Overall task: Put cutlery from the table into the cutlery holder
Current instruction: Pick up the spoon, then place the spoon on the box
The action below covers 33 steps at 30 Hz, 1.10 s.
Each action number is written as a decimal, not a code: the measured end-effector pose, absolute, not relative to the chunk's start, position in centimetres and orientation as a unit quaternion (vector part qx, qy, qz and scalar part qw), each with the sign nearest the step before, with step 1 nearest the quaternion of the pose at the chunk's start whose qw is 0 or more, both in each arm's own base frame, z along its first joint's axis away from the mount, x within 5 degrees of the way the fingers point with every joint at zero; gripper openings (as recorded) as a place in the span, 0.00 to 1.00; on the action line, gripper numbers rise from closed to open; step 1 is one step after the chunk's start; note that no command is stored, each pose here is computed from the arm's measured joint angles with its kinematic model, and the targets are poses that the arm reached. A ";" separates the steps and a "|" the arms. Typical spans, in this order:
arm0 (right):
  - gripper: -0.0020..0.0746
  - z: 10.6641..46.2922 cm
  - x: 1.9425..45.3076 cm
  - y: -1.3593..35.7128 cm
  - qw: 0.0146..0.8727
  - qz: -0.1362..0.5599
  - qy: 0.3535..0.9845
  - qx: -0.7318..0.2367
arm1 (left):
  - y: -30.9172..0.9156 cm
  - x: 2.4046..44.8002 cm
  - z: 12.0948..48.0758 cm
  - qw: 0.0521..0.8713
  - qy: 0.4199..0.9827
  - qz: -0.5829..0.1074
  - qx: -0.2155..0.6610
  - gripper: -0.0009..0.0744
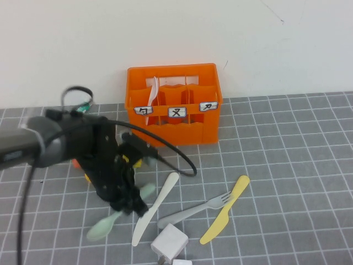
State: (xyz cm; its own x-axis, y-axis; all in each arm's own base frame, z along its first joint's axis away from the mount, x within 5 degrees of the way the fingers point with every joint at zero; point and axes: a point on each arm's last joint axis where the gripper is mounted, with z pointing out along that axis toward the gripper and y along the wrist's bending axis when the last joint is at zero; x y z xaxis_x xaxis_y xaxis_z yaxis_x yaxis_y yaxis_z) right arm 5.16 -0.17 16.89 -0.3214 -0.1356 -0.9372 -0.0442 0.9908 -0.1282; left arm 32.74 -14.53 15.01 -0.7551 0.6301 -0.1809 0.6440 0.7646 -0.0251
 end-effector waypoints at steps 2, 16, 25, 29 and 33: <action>0.02 16.9 5.2 -0.2 0.580 -0.039 0.812 -0.055 | -14.5 32.7 17.3 0.122 0.933 -0.047 0.335 0.18; 0.02 16.9 5.2 -0.2 0.580 -0.039 0.812 -0.055 | -12.3 29.3 33.7 0.607 0.765 -0.089 0.194 0.18; 0.02 16.9 5.2 -0.2 0.580 -0.039 0.812 -0.055 | -12.7 32.6 31.3 0.720 0.675 -0.155 0.054 0.18; 0.02 16.9 5.2 -0.2 0.580 -0.039 0.812 -0.055 | -13.1 34.3 28.9 0.738 0.655 -0.159 0.035 0.18; 0.02 16.9 5.2 -0.2 0.580 -0.040 0.812 -0.056 | -13.7 35.7 25.9 0.746 0.647 -0.152 0.036 0.18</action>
